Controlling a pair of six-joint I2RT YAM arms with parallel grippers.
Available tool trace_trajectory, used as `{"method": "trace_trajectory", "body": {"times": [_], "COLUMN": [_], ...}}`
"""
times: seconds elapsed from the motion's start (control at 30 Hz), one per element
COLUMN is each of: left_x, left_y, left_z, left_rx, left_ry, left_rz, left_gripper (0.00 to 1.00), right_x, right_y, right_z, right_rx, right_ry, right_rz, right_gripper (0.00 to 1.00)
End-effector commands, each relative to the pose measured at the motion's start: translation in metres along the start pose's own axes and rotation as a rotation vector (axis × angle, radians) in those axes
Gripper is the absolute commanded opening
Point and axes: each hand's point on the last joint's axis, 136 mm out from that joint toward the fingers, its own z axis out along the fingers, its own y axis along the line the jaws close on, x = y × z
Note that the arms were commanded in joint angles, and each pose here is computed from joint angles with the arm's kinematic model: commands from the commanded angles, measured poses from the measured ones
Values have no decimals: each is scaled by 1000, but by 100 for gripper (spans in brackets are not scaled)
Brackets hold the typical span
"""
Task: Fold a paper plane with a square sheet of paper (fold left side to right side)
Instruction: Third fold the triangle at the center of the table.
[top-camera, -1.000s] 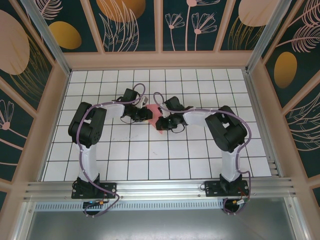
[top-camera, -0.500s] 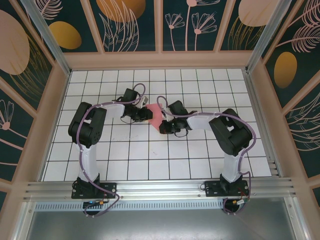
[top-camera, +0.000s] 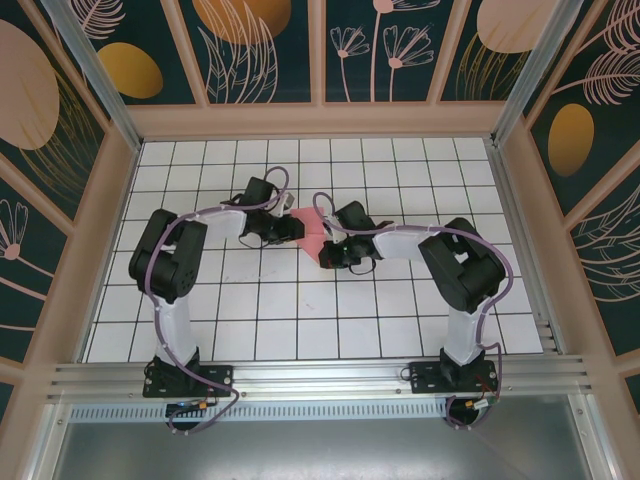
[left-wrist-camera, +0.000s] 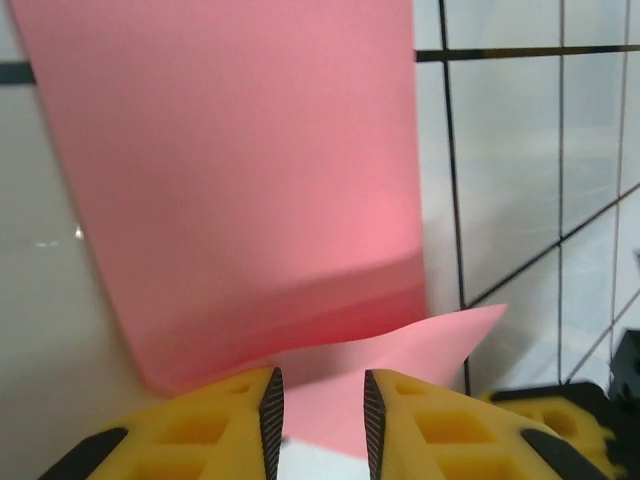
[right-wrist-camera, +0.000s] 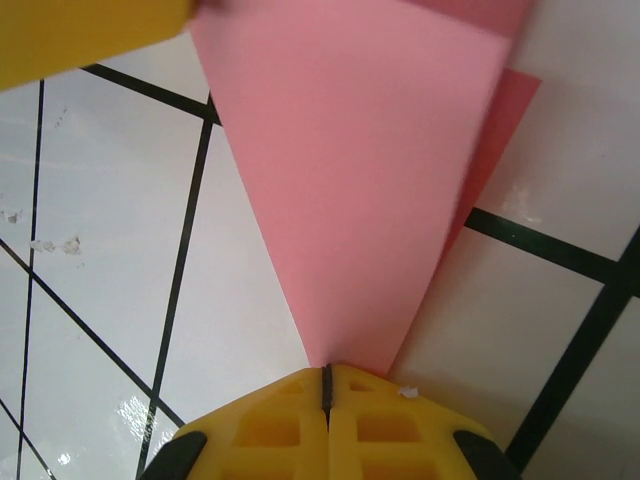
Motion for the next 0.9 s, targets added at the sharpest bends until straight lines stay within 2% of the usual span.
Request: {"method": "trace_trajectory", "body": {"times": [0.0,0.27,0.67,0.87], "left_x": [4,28,40,46], "left_y": [-18,-51,-36,-16], "left_z": [-18,-12,21,33], "left_rx": [37,118,102,48], "left_ry": [-30,-14,26,27], "left_rz": [-2,-12,-77,-114], "left_gripper": [31,28,24,24], "right_x": [52,52,53,54], "right_y": [-43,-45,-41,-43], "right_z": [12,16,19,18], "right_rx": [170,184,186,200], "right_ry": [171,171,181,183], "right_rz": [92,92,80,76], "right_gripper": [4,3,3,3]}}
